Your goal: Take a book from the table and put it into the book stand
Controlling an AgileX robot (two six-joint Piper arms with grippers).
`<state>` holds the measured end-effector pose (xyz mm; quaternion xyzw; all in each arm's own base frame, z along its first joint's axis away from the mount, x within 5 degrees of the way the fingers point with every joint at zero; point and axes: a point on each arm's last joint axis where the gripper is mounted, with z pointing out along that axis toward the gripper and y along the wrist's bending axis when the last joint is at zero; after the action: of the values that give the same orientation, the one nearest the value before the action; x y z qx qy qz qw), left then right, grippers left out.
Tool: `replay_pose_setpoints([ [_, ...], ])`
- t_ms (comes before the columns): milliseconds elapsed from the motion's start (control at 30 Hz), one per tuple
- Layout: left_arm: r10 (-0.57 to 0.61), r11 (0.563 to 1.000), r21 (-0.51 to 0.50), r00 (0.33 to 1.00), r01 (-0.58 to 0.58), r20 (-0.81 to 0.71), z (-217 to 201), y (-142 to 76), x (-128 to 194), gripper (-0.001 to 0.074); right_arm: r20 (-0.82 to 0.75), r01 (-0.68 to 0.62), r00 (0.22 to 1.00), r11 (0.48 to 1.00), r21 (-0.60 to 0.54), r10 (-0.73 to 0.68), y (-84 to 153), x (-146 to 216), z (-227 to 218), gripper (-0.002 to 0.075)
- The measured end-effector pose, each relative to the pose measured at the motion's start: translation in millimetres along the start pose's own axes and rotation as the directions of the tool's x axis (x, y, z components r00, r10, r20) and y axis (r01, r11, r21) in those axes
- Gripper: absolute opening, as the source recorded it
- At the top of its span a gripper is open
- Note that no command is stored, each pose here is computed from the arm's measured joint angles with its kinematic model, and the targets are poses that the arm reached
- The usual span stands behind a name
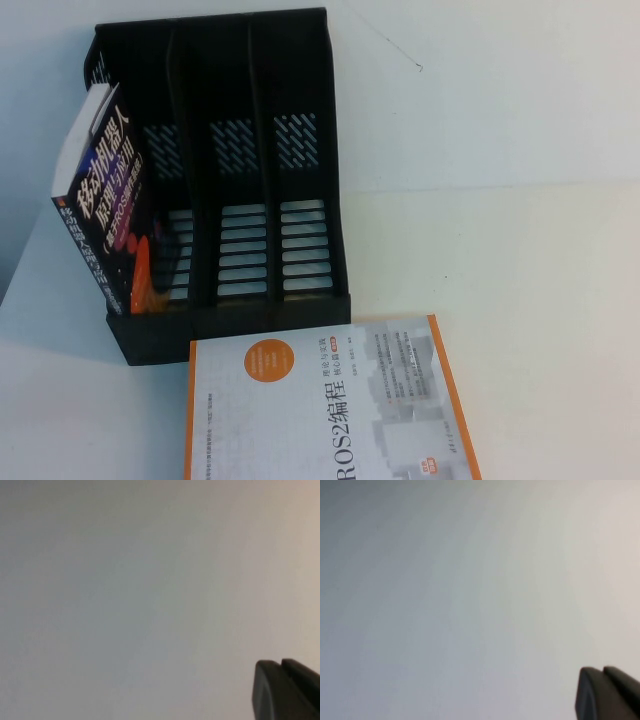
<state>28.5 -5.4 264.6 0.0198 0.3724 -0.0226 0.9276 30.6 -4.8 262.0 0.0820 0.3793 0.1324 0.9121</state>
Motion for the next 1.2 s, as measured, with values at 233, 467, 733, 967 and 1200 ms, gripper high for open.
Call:
replay_pose_setpoints([
  [233,0.005,1.0,0.006,1.0,-0.005,0.013,0,-1,-1,-0.0003,-0.254,0.033,0.967,0.999,0.032,-0.023,6,-3,14,0.0008],
  [467,-0.241,0.961,-0.185,0.951,0.207,-0.191,3,12,12,-0.0003,-0.638,0.18,0.764,0.981,0.067,-0.097,16,-32,35,0.0008],
  [733,-0.293,0.956,-0.212,0.671,0.202,-0.681,20,1,4,-0.0003,-0.931,0.173,0.365,0.981,0.086,0.017,21,-13,80,0.0008],
  [967,-0.35,0.925,-0.291,0.251,0.243,-0.903,32,-9,32,-0.0003,-0.999,-0.009,-0.028,0.999,0.042,0.042,21,65,110,0.0008],
  [1200,-0.309,0.883,-0.276,0.029,0.38,-0.951,44,-25,63,-0.0003,-0.964,-0.096,-0.259,0.992,0.08,0.053,13,160,113,0.0008],
])
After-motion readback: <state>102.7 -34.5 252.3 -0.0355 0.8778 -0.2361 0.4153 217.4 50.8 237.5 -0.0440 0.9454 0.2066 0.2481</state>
